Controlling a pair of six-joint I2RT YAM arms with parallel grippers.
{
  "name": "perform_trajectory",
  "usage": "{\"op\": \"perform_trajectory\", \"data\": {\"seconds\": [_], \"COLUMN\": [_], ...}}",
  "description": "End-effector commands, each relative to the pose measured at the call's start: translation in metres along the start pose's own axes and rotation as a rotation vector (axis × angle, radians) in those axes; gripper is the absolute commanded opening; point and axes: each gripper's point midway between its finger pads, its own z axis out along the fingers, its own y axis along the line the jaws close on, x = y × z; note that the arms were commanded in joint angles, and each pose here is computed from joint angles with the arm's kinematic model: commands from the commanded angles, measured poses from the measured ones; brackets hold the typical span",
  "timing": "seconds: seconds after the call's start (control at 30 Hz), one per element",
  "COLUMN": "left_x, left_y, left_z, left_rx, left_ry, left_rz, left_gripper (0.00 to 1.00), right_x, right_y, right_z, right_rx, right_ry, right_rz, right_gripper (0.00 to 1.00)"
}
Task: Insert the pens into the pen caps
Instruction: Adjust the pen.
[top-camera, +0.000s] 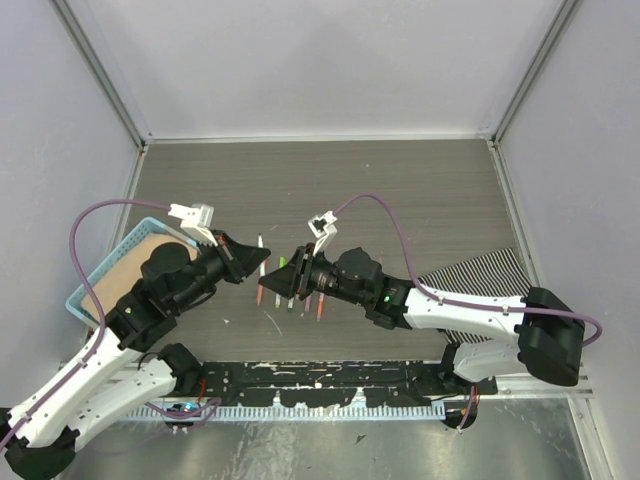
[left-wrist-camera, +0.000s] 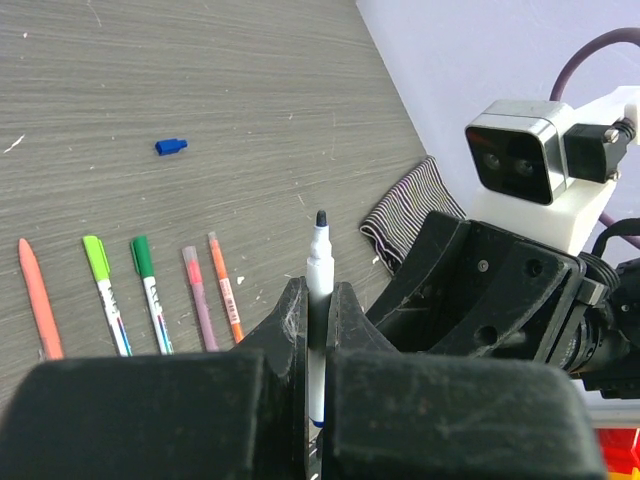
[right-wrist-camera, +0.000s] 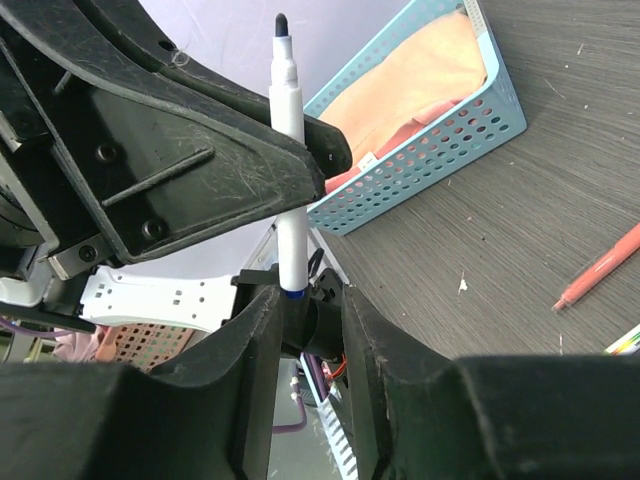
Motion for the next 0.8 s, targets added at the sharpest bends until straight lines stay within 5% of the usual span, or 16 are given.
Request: {"op": "perform_trajectory", "data": {"seconds": [0.0,0.27,0.6,0.77], "left_x": [-0.0218,-0.0200,-0.0174,-0.0154], "left_y": [-0.0171,-0.0160,-0.0157,-0.0145], "left_z": [-0.0050,-0.0038,-0.0033,-0.0035], "left_rx": [0.053,0.050,0.054,0.054], "left_ry": [-0.065,-0.060,-0.055,-0.053], "left_rz": [-0.013,-0.016,-0.025,-0.029], "left_gripper": [0.00,0.00,0.00,0.30], "right_x": [-0.0302,-0.0341,-0.0339,-0.0359], "right_y": [0.0351,0.0382,0.0372,0.0368], "right_z": [0.0026,0.0052,0.0076,0.0053], "right_rx": [-0.109,-0.120,-0.115,-0.109], "right_ry": [-0.083,-0.099,-0.098,-0.107], "right_rz": [-0.021,-0.021,-0.022,-0.023], "right_gripper": [0.35,0.37,0.01,0.01]}}
